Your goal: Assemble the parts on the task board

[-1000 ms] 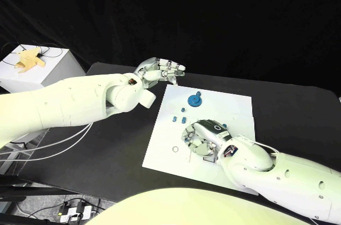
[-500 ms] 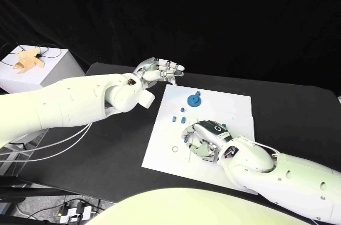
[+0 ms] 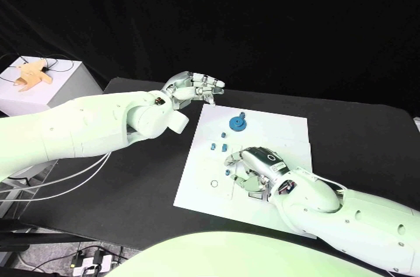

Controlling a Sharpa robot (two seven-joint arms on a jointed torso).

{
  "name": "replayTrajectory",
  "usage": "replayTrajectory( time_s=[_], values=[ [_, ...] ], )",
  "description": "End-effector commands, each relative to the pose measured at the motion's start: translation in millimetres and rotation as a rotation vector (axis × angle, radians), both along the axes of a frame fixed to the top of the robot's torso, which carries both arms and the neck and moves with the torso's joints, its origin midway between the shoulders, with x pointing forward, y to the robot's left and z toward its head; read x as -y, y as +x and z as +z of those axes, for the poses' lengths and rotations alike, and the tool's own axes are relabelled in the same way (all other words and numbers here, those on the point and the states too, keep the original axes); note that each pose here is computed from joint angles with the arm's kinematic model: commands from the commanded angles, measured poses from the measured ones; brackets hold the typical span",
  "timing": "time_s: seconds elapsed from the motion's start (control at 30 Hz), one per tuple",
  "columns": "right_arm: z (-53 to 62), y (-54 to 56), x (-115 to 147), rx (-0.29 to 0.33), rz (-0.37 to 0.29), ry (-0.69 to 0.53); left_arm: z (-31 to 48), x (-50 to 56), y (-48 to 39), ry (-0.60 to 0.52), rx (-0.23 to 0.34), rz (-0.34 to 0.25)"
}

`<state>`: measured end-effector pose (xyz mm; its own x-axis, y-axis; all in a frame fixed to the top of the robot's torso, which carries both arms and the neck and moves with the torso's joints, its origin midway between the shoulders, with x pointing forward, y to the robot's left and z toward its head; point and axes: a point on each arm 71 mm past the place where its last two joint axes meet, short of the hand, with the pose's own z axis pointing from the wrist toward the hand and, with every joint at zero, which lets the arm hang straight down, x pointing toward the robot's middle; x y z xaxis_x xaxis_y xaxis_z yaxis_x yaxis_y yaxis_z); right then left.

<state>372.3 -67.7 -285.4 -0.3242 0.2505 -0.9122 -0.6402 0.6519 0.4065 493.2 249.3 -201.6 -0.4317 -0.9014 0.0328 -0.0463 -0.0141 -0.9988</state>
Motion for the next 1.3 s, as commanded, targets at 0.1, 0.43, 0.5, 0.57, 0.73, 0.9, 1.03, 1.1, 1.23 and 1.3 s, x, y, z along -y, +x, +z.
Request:
replayTrajectory(
  time_s=[0.1,0.43,0.5,0.57,0.73,0.9,1.03,1.1,1.23,1.3],
  values=[
    [10.1,1.2,9.5,0.009,-0.032,0.041,0.6,1.5,-0.5,-0.014,-0.002,-0.016],
    [53.9,20.8,53.7,-0.024,-0.057,0.013,-0.8,0.9,-0.2,-0.014,-0.002,-0.016],
    [58.8,25.4,62.8,-0.030,-0.065,-0.008,-1.1,0.9,-0.2,-0.014,-0.003,-0.016],
    [62.1,30.9,72.8,-0.036,-0.074,-0.041,-1.4,0.9,-0.2,-0.014,-0.003,-0.016],
    [62.1,43.8,92.9,-0.035,-0.102,-0.134,-2.1,0.5,-0.1,-0.014,-0.003,-0.015],
    [58.7,51.6,102.2,-0.028,-0.114,-0.211,-2.5,0.6,0.0,-0.014,-0.004,-0.015],
    [56.7,55.1,102.5,-0.019,-0.116,-0.244,-2.9,0.7,0.1,-0.013,-0.005,-0.015],
    [55.7,56.6,101.9,-0.015,-0.117,-0.256,-3.0,0.7,0.1,-0.013,-0.006,-0.015],
    [54.5,58.2,99.4,-0.010,-0.117,-0.269,-3.2,0.4,0.2,-0.012,-0.006,-0.014],
    [53.8,58.9,97.8,-0.008,-0.116,-0.272,-3.2,0.4,0.2,-0.012,-0.006,-0.013]
  ],
)
